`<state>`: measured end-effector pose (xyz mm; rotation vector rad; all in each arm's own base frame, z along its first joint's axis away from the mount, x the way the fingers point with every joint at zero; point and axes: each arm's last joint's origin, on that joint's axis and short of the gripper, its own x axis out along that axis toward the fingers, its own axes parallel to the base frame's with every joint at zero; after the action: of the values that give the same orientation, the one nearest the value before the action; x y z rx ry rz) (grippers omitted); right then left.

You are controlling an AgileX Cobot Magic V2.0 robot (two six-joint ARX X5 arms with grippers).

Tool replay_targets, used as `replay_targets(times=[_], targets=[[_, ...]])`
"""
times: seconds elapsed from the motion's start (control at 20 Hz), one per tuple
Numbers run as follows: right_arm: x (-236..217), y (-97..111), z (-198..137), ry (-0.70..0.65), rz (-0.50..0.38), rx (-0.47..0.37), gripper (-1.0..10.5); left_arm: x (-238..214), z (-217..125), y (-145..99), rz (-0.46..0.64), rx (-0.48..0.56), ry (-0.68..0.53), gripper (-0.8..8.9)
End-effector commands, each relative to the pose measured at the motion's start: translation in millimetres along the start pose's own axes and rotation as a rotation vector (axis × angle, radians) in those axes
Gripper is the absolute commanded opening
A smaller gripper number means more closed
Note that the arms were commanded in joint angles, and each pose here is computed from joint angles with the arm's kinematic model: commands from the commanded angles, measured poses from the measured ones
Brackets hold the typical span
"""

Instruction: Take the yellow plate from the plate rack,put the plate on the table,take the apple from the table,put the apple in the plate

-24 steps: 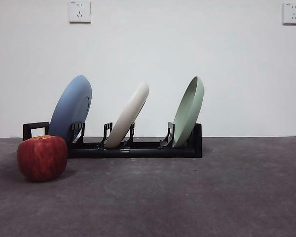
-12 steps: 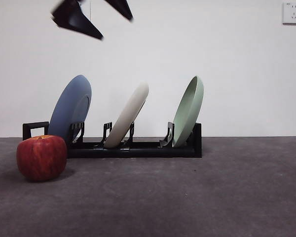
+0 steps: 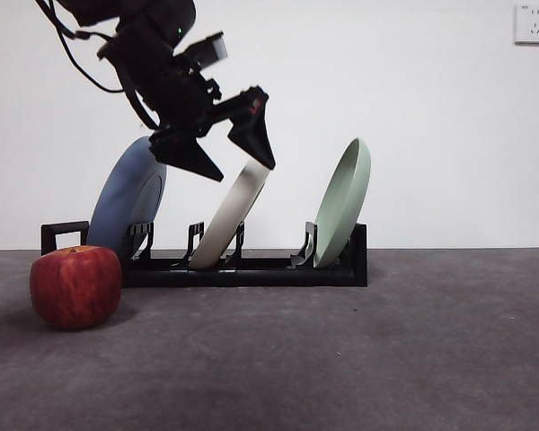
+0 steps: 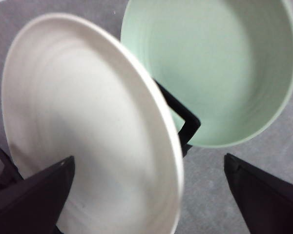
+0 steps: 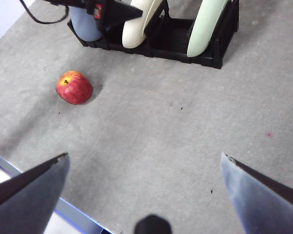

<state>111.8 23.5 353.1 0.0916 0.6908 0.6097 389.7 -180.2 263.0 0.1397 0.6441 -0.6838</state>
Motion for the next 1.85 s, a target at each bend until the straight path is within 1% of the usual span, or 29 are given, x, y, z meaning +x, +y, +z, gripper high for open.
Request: replay_targets(times=[0.05, 0.3, 0.35, 0.45, 0.6, 0.65, 0.75, 0.8, 0.9, 1.05, 1.15, 1.35, 1.5, 1.7, 1.75, 1.85], targets=[[0.9, -0.5, 1.3, -0.001, 0.004, -0.004, 6.0, 9.5, -3.9, 0.8, -0.003, 0.013, 0.01, 5.91], [4.5, -2.7, 2.5, 0.014, 0.005, 0.005, 6.0, 13.5, -7.0, -2.4, -0.023, 0.012, 0.031, 2.19], [5.2, -3.2, 2.8, 0.016, 0.005, 0.006, 6.0, 13.5, -7.2, -2.9, -0.039, 0.011, 0.031, 1.68], [5.8, -3.5, 2.8, 0.021, 0.006, 0.009, 6.0, 13.4, -7.7, -3.7, -0.074, 0.008, 0.034, 1.16], [5.8, -3.5, 2.8, 0.02, 0.005, 0.009, 6.0, 13.2, -8.5, -5.3, -0.125, 0.004, 0.038, 1.16], [5.8, -3.5, 2.8, 0.02, 0.005, 0.009, 6.0, 13.1, -8.8, -5.3, -0.126, 0.002, 0.041, 1.09], [5.8, -3.5, 2.8, 0.02, 0.005, 0.009, 6.0, 13.0, -9.3, -5.4, -0.126, -0.003, 0.047, 0.11], [5.8, -3.5, 2.8, 0.02, 0.005, 0.009, 6.0, 13.0, -9.5, -5.4, -0.126, -0.013, 0.049, -0.08], [5.8, -3.5, 2.8, 0.02, 0.005, 0.009, 6.0, 12.9, -9.4, -5.8, -0.138, -0.029, 0.049, -0.08], [5.8, -3.5, 2.8, 0.02, 0.005, 0.009, 6.0, 10.5, -7.8, -7.0, -0.198, -0.039, 0.04, -0.08], [5.8, -3.5, 2.8, 0.02, 0.005, 0.009, 6.0, 6.5, -4.2, -7.6, -0.2, -0.055, 0.042, -0.08], [5.8, -3.5, 2.9, 0.02, 0.005, 0.008, 6.0, -11.4, 15.6, -10.4, -0.2, -0.054, 0.04, -0.08], [5.8, -3.5, 2.9, 0.02, 0.005, 0.009, 6.0, -36.2, 40.1, -14.8, -0.197, -0.041, 0.007, -0.08], [5.8, -3.5, 2.9, 0.02, 0.005, 0.008, 6.0, -82.5, 68.1, -24.9, -0.195, -0.007, -0.039, -0.08], [5.8, -3.5, 2.9, 0.02, 0.005, 0.008, 6.0, -97.0, 71.6, -29.5, -0.196, 0.018, -0.036, -0.08], [5.8, -3.5, 2.9, 0.02, 0.005, 0.008, 6.0, -126.1, 73.0, -47.2, -0.203, 0.103, -0.008, -0.08]])
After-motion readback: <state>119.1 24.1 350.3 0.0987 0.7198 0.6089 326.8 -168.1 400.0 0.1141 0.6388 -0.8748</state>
